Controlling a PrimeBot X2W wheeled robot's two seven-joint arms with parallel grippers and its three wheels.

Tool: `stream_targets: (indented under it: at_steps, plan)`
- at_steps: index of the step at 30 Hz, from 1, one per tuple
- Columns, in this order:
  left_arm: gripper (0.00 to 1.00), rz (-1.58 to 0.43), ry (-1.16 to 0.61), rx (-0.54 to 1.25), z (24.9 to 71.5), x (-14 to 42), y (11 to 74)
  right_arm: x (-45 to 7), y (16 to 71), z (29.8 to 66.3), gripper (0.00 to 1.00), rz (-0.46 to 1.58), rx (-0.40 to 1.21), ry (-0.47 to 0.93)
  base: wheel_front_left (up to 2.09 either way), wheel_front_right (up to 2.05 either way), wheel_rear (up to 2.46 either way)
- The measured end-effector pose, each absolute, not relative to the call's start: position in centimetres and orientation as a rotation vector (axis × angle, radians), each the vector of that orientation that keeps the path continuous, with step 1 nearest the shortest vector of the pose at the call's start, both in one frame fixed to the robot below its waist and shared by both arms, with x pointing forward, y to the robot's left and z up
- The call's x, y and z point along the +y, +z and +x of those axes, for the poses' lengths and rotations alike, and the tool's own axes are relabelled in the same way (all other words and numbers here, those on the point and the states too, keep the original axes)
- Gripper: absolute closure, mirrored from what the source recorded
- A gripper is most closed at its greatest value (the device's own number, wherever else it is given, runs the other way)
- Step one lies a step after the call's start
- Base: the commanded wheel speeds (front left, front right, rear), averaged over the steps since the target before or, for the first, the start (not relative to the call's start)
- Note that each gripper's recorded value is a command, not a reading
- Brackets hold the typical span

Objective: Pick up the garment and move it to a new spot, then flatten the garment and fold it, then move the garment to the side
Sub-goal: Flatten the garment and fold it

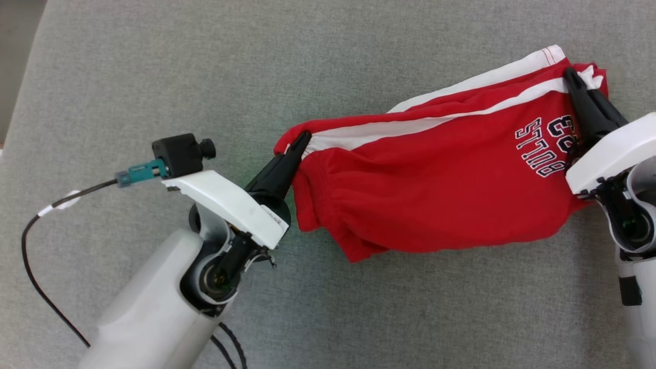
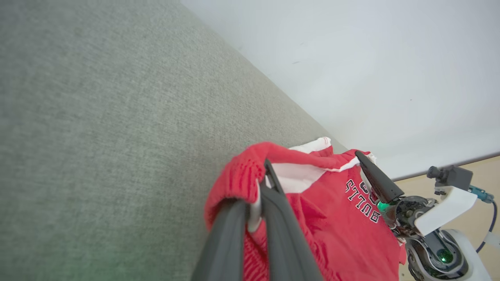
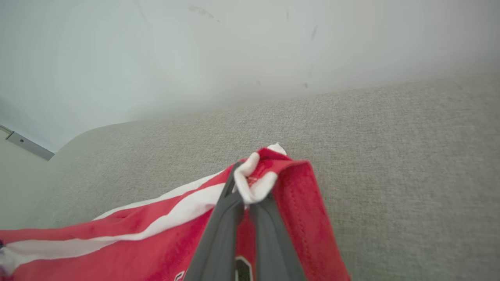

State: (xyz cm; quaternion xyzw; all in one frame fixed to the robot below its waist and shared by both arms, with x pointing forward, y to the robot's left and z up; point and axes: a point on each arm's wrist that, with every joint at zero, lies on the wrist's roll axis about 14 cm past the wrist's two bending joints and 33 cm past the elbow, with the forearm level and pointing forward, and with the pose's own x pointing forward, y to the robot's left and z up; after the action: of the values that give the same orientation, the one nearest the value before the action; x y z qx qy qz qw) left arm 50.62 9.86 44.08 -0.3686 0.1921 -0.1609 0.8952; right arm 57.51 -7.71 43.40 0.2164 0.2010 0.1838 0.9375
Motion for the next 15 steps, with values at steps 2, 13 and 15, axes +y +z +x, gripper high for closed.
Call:
stream_targets:
  at_steps: [2,13,15]
  plan:
    - [0.0,-0.738,-0.327,0.384,50.7,10.1,44.0,-7.5,43.1,57.5,0.56,0.428,0.417,0.379,0.0,0.0,0.0]
    - [0.0,-0.547,-0.289,0.325,49.6,11.6,44.6,-8.4,45.8,56.5,0.0,0.316,0.364,0.418,0.0,0.0,0.0]
    - [0.0,-0.473,-0.294,0.312,49.0,11.9,44.9,-9.1,46.0,55.7,0.0,0.266,0.379,0.426,0.0,0.0,0.0]
